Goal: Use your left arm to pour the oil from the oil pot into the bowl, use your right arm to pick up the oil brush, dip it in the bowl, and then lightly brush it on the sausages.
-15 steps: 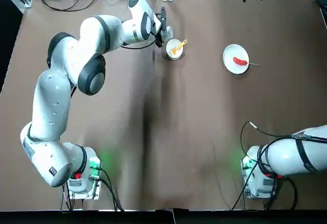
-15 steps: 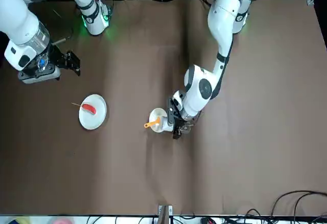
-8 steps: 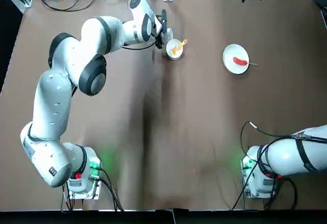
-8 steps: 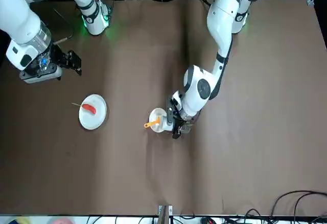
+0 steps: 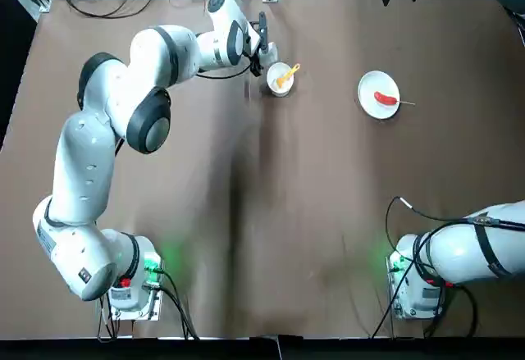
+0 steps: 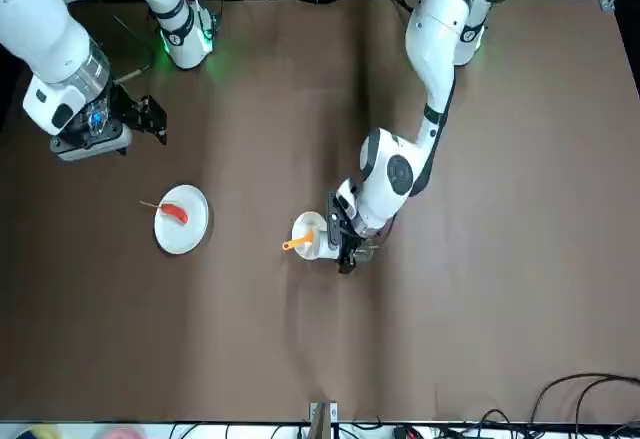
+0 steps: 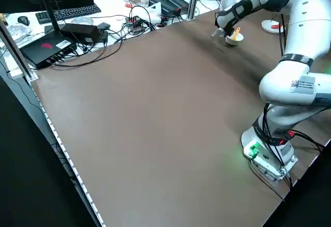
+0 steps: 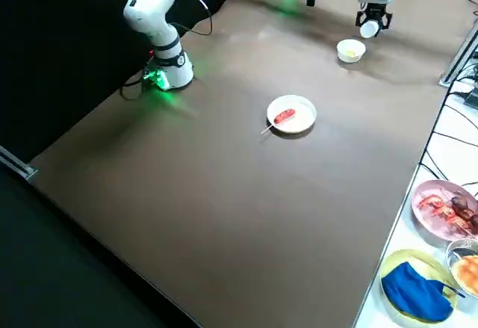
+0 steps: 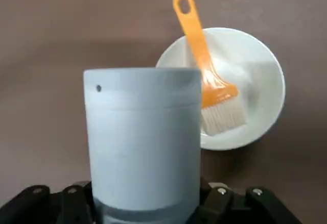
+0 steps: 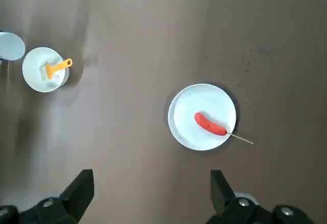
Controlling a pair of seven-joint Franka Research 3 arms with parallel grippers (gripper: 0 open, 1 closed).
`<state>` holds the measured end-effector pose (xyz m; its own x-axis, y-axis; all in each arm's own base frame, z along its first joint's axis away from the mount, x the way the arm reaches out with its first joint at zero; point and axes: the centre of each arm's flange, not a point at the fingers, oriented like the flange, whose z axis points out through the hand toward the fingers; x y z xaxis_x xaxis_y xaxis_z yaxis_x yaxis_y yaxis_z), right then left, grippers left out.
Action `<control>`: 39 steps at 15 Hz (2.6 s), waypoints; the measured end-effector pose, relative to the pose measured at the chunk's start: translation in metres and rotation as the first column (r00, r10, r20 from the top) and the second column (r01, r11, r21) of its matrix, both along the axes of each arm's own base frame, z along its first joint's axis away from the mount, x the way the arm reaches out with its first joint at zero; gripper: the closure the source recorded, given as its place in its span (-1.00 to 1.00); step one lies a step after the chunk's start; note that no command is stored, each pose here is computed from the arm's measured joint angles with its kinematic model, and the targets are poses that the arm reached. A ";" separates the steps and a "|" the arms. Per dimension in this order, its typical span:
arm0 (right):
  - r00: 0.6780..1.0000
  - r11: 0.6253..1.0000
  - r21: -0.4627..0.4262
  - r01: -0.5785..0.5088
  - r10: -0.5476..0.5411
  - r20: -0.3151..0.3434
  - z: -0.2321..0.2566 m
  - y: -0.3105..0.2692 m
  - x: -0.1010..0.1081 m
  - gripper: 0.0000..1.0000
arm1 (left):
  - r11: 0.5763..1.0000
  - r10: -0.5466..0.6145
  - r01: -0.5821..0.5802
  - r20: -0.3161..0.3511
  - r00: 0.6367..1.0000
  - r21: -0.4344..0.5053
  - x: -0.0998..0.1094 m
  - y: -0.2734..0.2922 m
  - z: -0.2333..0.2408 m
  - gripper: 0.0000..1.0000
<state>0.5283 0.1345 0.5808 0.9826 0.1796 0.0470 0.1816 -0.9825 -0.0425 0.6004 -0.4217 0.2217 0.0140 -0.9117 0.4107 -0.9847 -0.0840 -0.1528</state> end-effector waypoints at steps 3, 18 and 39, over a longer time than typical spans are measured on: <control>1.000 1.000 0.000 0.001 -0.001 0.000 0.000 0.000 0.000 -1.00 | 0.996 0.083 -0.084 -0.027 0.996 -0.020 0.010 0.013 0.001 -0.06; 0.999 0.997 0.068 -0.040 0.041 -0.016 -0.053 0.056 0.021 -1.00 | 0.913 -0.050 -0.126 -0.414 0.909 -0.388 0.074 0.177 0.032 -0.06; 0.994 0.893 0.440 0.097 -0.061 -0.093 -0.327 0.163 0.116 -0.61 | 0.706 -0.103 0.046 -0.038 0.994 -0.707 0.057 0.585 0.036 -0.06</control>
